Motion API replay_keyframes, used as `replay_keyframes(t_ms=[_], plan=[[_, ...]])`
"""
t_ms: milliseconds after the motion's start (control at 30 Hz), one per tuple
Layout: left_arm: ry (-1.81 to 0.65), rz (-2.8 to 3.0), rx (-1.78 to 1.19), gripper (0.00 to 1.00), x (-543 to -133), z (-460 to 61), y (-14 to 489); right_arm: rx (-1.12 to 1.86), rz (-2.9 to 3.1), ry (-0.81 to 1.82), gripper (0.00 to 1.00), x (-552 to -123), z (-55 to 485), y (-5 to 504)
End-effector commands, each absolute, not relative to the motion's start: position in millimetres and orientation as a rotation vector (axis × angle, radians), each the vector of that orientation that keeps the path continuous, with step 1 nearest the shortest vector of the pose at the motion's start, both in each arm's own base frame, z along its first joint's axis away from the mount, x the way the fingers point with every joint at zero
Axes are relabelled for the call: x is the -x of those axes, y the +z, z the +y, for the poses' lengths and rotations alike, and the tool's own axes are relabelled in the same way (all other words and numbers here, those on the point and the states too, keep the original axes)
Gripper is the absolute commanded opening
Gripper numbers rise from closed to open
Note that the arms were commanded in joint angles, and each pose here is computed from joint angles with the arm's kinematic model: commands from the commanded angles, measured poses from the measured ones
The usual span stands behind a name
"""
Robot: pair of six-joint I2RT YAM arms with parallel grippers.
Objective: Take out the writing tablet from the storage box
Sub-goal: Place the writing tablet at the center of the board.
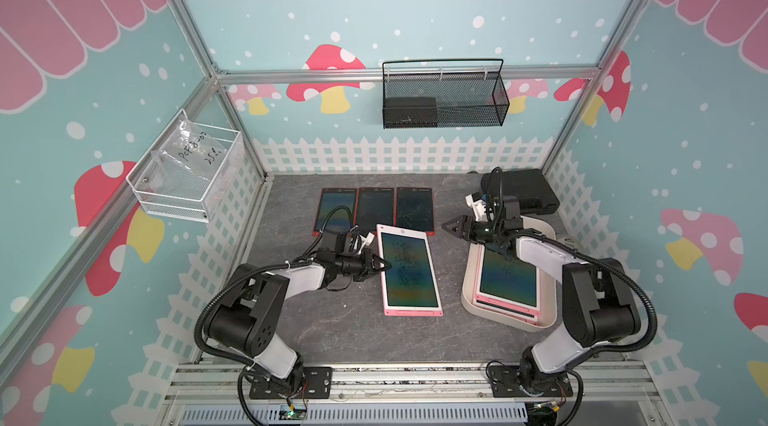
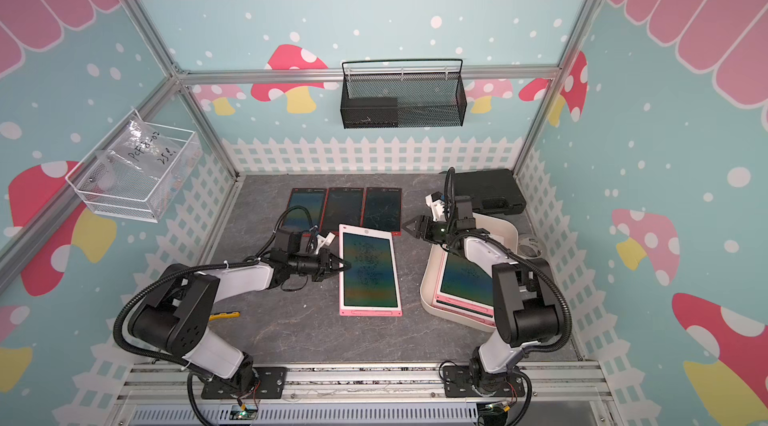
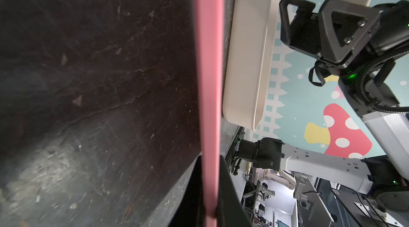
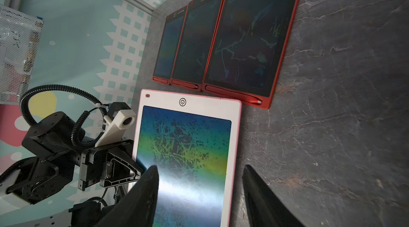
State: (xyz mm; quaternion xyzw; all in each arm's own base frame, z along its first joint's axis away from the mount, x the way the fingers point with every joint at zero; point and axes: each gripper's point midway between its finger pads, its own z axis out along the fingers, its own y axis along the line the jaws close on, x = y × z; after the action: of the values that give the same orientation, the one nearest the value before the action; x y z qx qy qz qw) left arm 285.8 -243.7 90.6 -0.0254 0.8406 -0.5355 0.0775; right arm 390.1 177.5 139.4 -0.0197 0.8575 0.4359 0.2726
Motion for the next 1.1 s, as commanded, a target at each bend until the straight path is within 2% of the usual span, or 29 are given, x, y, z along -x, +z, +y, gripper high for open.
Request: replay_keyframes(t_ms=[0,133,333,633,1067], plan=[[-1.565,2.554,0.023,0.0,-278,-247,78,0.099,2.308,1.163,0.62,-390,179,139],[-1.535,2.634,0.018,0.0,-272,-254,58,0.112,2.308,1.176,0.62,-386,180,137],[-1.565,2.633,0.08,0.0,-283,-265,38,0.15,2.305,1.178,0.62,-380,181,136],[-1.568,2.693,0.113,0.0,-281,-288,13,0.153,2.354,1.048,0.62,-373,167,129],[-1.577,2.713,0.246,0.04,-280,-267,-22,0.169,2.351,1.069,0.62,-372,165,128]])
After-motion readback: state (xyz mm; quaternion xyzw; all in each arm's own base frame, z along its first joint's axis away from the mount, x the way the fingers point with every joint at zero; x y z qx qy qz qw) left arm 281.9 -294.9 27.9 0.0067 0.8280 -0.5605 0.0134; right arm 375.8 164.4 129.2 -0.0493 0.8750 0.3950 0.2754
